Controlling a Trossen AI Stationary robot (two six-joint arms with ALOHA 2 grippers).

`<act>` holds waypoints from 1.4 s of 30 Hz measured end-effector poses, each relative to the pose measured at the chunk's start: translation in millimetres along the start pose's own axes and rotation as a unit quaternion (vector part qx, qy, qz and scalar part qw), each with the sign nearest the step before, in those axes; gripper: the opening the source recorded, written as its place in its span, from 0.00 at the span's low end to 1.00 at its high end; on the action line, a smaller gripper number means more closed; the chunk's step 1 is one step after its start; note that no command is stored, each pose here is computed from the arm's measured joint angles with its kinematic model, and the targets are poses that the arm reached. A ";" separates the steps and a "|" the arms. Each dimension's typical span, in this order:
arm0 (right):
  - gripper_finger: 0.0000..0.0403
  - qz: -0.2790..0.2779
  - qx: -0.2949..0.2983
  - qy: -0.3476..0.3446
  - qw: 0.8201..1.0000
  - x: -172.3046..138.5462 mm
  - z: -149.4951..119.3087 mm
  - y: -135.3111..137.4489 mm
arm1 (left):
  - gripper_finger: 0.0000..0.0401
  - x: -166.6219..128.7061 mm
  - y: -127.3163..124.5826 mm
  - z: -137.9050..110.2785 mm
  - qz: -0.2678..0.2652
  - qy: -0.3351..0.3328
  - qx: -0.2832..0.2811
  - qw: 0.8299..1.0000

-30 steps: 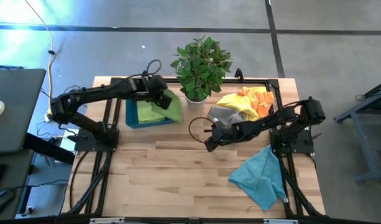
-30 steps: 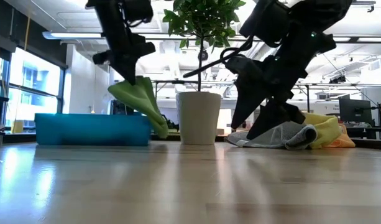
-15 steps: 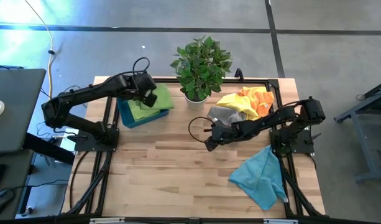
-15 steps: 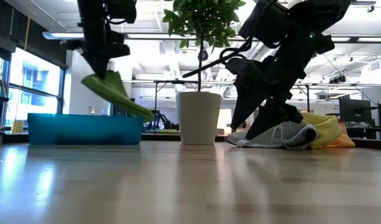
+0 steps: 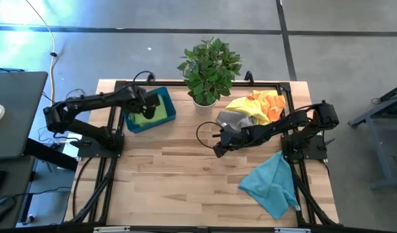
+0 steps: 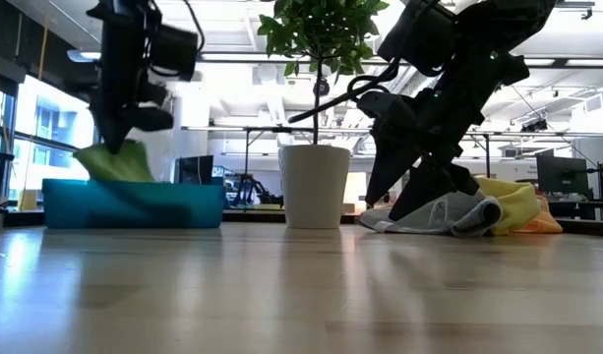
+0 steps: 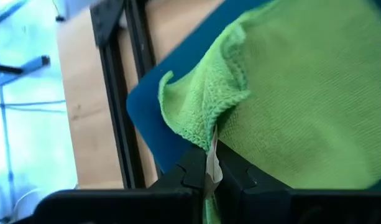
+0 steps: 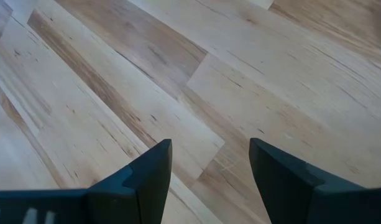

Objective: Fold microfiber towels
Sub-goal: Put the green towel into the blue bin, then fold the gray towel

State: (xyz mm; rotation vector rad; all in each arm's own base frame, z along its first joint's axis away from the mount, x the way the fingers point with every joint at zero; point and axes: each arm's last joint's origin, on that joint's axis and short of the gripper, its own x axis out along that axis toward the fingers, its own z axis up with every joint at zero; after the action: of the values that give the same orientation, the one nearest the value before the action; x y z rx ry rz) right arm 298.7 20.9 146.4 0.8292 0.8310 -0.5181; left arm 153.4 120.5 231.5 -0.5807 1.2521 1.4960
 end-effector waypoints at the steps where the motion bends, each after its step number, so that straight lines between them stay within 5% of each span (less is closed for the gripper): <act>1: 0.51 0.001 0.000 0.002 1.000 0.0 -0.1 0.1 | 0.02 3.3 -0.3 -2.9 0.002 0.008 0.003 1.000; 16: 0.51 0.030 0.002 0.019 0.999 -0.5 0.0 3.5 | 0.21 14.0 -1.4 -13.3 -0.002 0.046 0.003 0.999; 25: 0.51 0.069 -0.021 -0.006 0.997 -27.1 8.7 10.5 | 0.34 13.5 -3.1 -14.8 -0.029 0.074 0.003 0.997; 29: 0.51 0.059 -0.044 -0.001 0.997 -44.4 9.4 7.2 | 0.34 10.0 -11.7 -16.0 -0.098 0.090 0.033 0.991; 35: 0.51 -0.022 -0.042 0.051 0.998 -69.1 3.4 -14.3 | 0.32 -16.1 -34.3 -17.6 -0.256 0.018 0.062 0.964; 39: 0.51 -0.076 -0.045 0.084 0.993 -83.4 -2.5 -27.5 | 0.32 -47.6 -46.6 -17.0 -0.359 -0.063 0.063 0.929; 42: 0.51 -0.091 -0.127 0.106 0.982 -86.6 -8.9 -30.1 | 0.32 -71.2 -55.4 -18.5 -0.438 -0.127 0.062 0.888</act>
State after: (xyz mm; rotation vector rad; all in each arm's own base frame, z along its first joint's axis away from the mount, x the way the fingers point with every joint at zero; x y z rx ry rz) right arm 223.7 18.1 199.8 0.5811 1.1513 -0.4759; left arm 222.8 69.4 264.0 -0.7085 0.7042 0.6886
